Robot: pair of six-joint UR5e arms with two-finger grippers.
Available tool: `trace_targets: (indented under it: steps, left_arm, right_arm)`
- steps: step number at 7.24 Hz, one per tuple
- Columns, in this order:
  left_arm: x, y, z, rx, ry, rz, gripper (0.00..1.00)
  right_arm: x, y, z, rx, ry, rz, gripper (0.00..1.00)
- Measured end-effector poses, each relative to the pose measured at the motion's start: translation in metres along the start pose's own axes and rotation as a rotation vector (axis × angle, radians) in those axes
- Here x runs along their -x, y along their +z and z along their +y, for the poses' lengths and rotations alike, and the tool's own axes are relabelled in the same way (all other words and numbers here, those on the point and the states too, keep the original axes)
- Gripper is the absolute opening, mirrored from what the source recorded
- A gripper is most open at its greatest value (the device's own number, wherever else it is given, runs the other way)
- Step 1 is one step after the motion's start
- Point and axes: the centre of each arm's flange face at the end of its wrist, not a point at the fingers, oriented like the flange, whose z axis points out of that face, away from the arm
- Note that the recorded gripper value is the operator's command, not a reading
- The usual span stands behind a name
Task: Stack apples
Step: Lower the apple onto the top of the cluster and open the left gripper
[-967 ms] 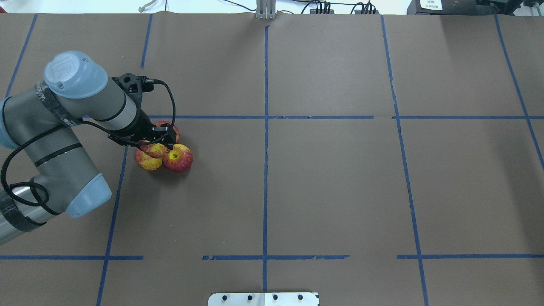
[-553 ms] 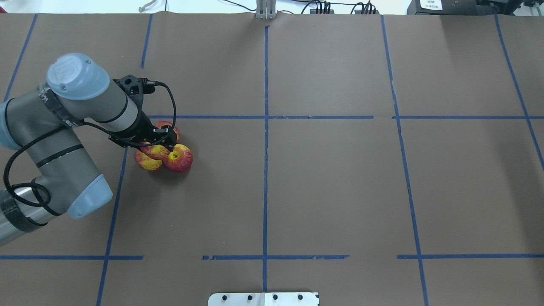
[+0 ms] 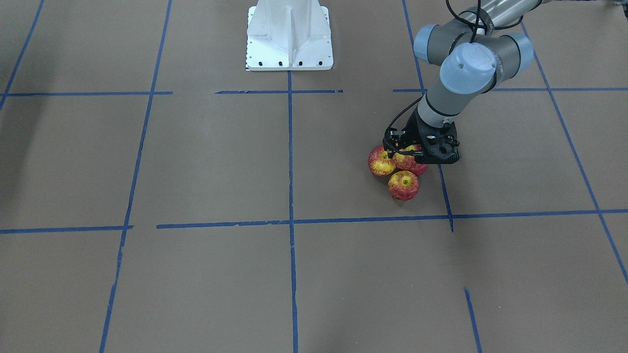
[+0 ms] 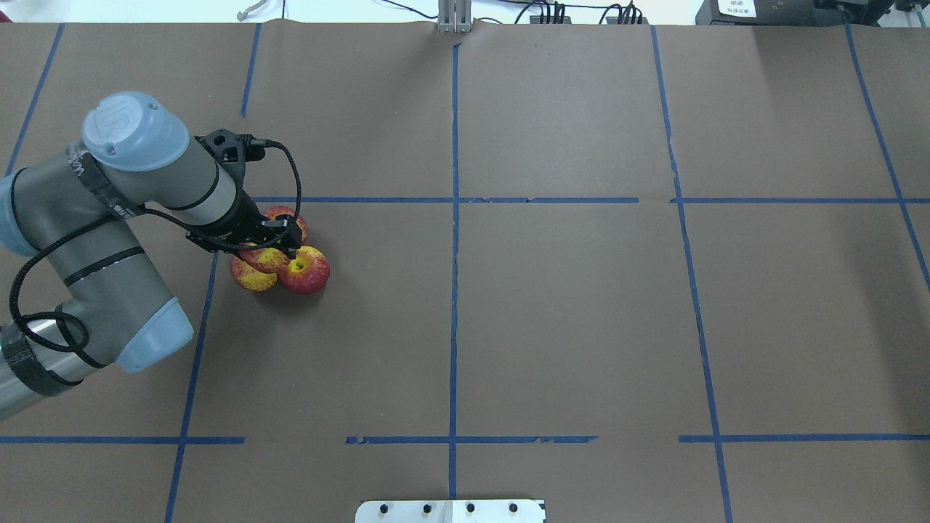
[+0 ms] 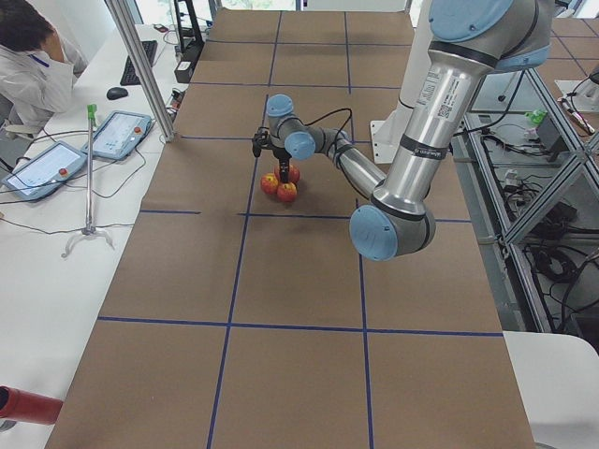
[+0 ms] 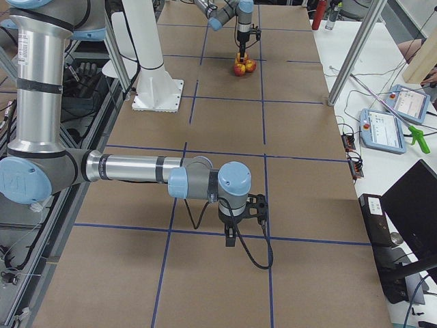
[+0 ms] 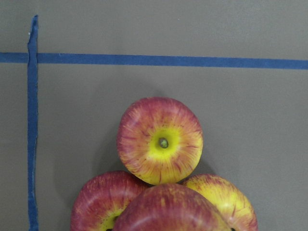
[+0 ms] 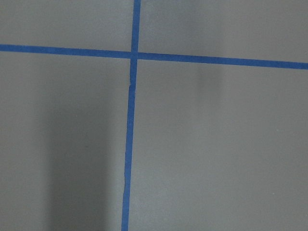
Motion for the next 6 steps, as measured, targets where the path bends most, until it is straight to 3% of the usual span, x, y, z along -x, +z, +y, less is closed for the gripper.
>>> trace_targets:
  steps: [1, 2, 6]
  left_arm:
    - [0.0002, 0.0003, -0.0001, 0.000, 0.000, -0.001, 0.91]
    - [0.0003, 0.0004, -0.0002, 0.000, 0.000, -0.001, 0.99]
    - [0.0020, 0.0001, 0.0007, -0.001, 0.000, -0.002, 1.00]
  right_arm:
    - [0.0000, 0.0000, 0.0000, 0.000, 0.000, 0.000, 1.00]
    - [0.0000, 0.0000, 0.0000, 0.000, 0.000, -0.001, 1.00]
    - [0.0000, 0.0000, 0.0000, 0.000, 0.000, 0.000, 1.00]
